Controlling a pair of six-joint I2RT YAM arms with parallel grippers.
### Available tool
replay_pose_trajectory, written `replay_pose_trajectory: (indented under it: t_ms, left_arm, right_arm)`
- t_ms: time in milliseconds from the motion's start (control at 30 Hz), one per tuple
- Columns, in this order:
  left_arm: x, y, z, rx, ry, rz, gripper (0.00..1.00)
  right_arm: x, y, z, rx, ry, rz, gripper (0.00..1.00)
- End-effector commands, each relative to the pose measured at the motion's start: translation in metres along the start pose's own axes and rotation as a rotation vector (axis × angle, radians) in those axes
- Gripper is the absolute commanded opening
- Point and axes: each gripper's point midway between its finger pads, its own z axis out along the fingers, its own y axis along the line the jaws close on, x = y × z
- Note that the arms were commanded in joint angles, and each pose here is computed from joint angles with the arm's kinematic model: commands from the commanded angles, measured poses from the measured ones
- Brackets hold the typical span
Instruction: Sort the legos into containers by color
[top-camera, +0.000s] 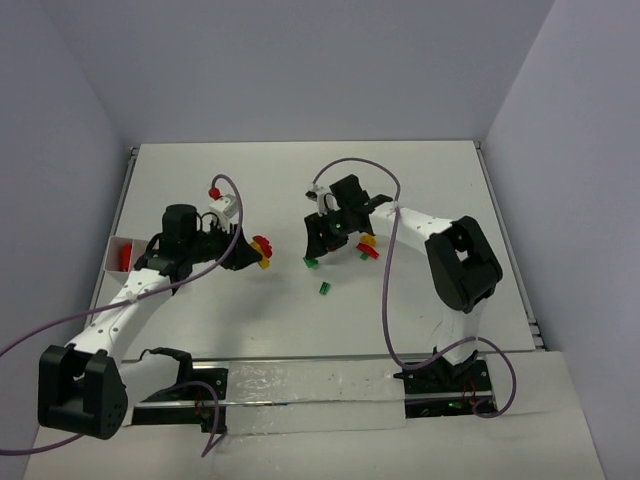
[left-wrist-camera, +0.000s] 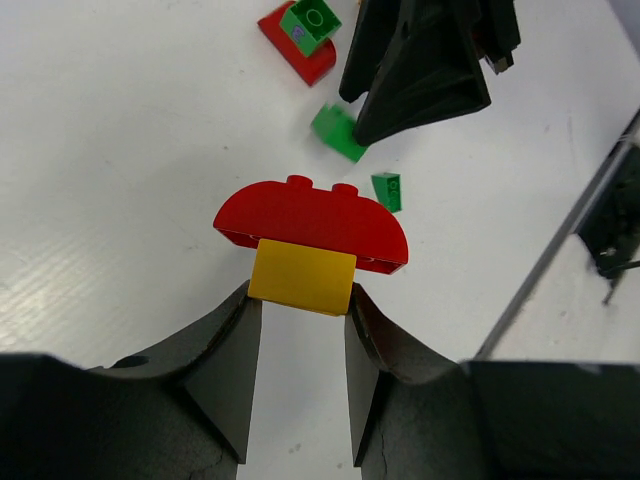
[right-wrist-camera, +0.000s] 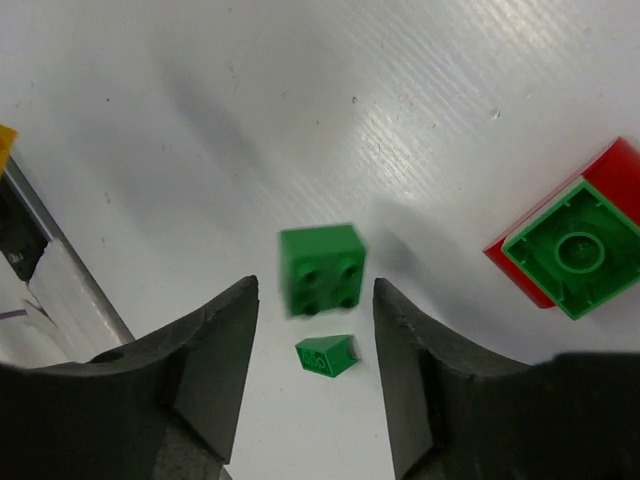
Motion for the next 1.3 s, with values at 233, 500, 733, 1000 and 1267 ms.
replay_pose_trajectory:
  t_ms: [233,500,733,1000,1267]
  left_arm:
    - [-0.014,-0.002,-0.026,-0.097,-0.081,0.487,0.0]
    - [-0.022,-0.023,-0.042,-0.102,-0.237,0.807,0.0]
    - [-0.025,-0.042,-0.038,-0.051,-0.251,0.806,0.0]
    - [-0.023,-0.051,-0.032,-0.009,-0.23,0.78,0.0]
    - [-0.025,-0.054,-0.029,-0.012,-0.236,0.782,0.0]
  right_arm:
    - [-0.016,0.048,-0.012,-0.257,0.01,0.078,0.65]
    - [-0.048,0.138,-0.068,-0.75,-0.047,0.092,0.78]
    - [-0.046,0.17,-0.068,-0.871,-0.01,0.083,0.82]
    - [-0.052,0.184,-0.066,-0.896,-0.014,0.048,0.83]
    - [-0.048,0.186,-0.053,-0.903,0.031,0.069,0.72]
